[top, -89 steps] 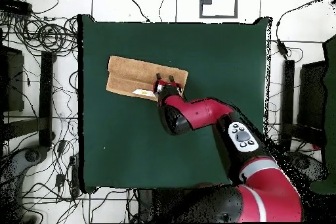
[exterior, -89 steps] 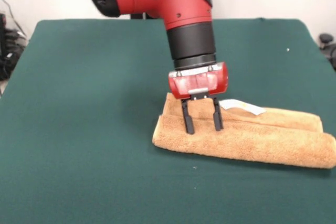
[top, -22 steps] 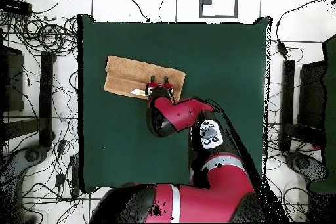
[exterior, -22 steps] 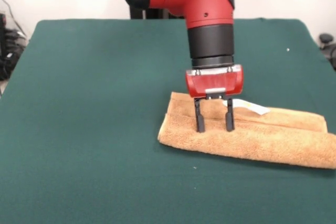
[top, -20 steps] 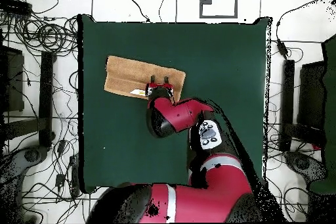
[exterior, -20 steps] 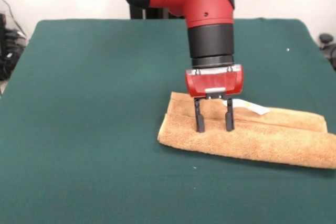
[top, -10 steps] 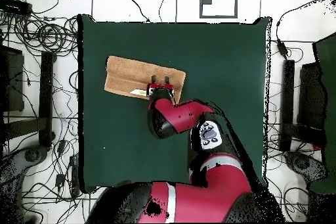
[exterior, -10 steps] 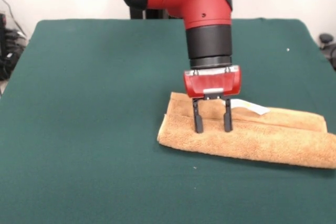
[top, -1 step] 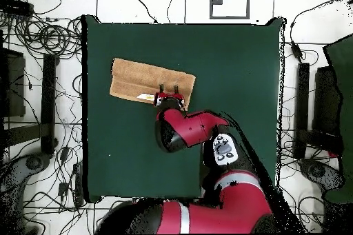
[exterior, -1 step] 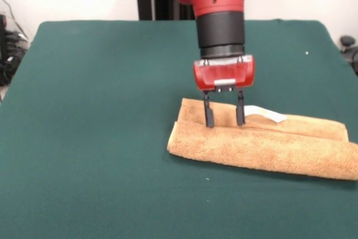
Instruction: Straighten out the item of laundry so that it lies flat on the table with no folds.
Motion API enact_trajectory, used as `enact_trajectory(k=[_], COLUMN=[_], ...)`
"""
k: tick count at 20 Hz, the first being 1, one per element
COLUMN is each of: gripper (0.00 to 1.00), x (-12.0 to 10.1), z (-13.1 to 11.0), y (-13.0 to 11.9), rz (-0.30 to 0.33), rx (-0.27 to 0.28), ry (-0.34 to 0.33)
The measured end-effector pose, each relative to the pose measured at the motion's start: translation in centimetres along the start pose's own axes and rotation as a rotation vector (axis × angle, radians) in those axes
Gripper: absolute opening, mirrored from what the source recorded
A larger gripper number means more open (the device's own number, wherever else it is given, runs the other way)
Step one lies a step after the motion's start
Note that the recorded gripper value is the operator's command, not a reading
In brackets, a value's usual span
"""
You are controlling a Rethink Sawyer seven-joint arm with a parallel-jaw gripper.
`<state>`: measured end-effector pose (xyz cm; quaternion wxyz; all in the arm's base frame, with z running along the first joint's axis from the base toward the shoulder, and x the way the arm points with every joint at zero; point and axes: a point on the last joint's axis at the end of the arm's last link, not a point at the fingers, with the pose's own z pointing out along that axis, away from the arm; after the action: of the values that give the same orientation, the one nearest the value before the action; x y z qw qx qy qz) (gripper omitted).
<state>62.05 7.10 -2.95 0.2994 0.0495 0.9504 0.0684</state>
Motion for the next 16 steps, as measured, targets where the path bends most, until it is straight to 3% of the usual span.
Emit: enact_trajectory(k=[9,16], gripper=[1.00,1.00], x=[1.9,5.2], z=[-3.0,-1.5], y=[0.6,0.8], rz=[0.008,0.016], rx=[-0.001,-0.008], ry=[0.046,0.095])
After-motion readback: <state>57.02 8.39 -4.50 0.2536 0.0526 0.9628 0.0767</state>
